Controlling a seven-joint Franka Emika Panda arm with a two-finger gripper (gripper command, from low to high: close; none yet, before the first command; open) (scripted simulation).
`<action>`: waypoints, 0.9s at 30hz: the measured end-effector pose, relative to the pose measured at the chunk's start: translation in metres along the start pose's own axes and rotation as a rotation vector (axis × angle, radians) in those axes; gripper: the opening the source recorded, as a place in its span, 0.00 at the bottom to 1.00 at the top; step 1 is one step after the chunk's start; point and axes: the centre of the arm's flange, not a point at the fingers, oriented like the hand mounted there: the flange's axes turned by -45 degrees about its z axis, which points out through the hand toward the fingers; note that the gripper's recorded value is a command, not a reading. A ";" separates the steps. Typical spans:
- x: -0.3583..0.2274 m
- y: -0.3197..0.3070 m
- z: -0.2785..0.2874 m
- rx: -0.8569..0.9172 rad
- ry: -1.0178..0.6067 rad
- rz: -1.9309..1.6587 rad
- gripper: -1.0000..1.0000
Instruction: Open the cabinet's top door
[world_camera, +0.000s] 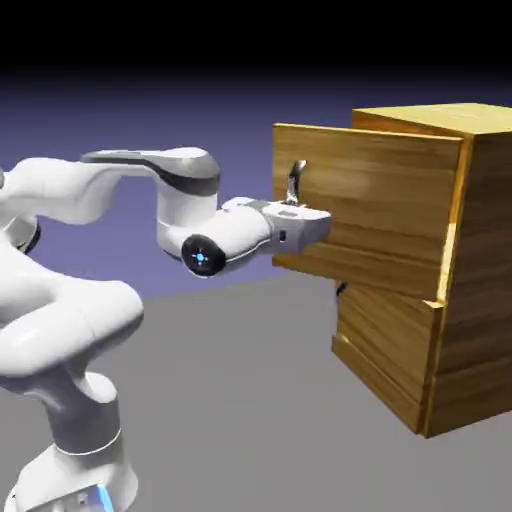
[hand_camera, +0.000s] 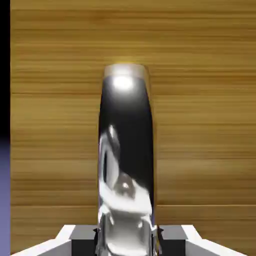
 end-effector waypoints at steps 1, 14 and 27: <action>0.000 0.003 -0.005 0.020 0.000 0.000 0.00; 0.000 0.053 -0.073 0.289 0.000 0.000 0.00; 0.000 0.125 -0.128 0.581 0.000 0.000 0.00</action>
